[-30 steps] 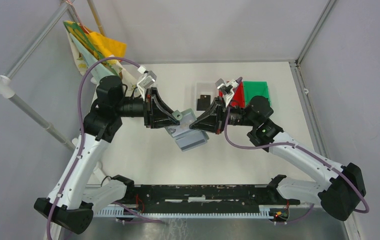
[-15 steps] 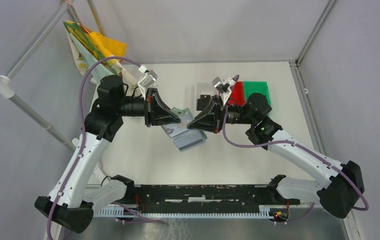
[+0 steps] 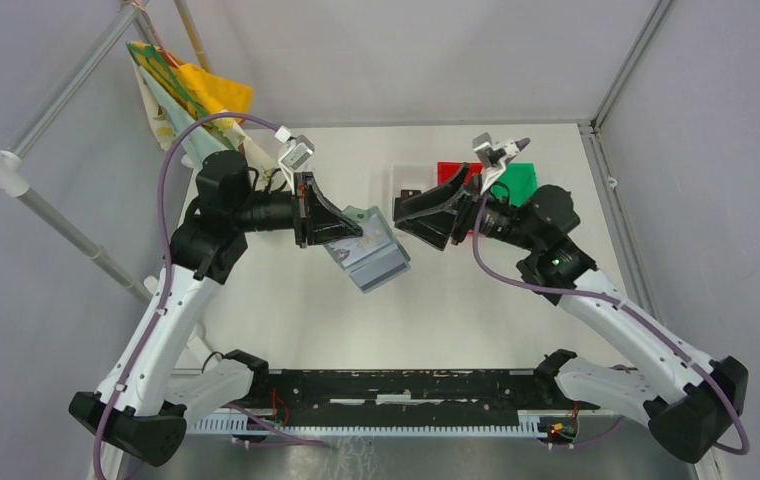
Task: Take the credit cards out of the card holder
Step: Remove the credit card from the card holder.
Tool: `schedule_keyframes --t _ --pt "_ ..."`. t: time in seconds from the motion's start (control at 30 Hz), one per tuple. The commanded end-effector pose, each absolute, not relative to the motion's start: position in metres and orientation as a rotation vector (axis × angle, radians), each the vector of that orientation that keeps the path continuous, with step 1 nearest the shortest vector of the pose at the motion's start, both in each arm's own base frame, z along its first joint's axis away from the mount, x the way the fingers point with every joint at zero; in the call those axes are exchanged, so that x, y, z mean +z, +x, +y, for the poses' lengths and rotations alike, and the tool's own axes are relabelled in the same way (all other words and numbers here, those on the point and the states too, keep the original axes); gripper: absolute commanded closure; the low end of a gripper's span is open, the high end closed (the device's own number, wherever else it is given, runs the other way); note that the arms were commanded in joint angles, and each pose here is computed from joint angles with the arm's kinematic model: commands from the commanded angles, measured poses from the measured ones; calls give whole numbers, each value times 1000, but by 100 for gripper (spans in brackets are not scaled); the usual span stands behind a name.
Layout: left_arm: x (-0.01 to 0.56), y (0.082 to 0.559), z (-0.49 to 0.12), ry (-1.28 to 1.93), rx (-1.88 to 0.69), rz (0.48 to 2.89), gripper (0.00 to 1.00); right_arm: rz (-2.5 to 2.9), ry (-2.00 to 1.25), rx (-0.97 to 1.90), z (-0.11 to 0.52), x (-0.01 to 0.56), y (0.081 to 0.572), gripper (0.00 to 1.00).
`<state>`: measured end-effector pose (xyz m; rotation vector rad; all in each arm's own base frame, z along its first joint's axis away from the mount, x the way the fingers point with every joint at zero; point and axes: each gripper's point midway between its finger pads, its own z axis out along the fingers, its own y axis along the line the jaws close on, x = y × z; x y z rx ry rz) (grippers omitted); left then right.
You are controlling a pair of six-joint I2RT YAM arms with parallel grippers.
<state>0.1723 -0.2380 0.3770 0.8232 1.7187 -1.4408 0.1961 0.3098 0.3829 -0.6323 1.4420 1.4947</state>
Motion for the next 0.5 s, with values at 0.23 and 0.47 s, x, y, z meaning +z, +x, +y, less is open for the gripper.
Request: schedule_keyframes --t 0.23,0.47 --pt "396 208 -232 633 -1270 1693 98 1280 -343 1741 290 403 169 39" --pt "405 212 -235 555 -1330 1694 98 1284 -335 1865 316 388 155 39"
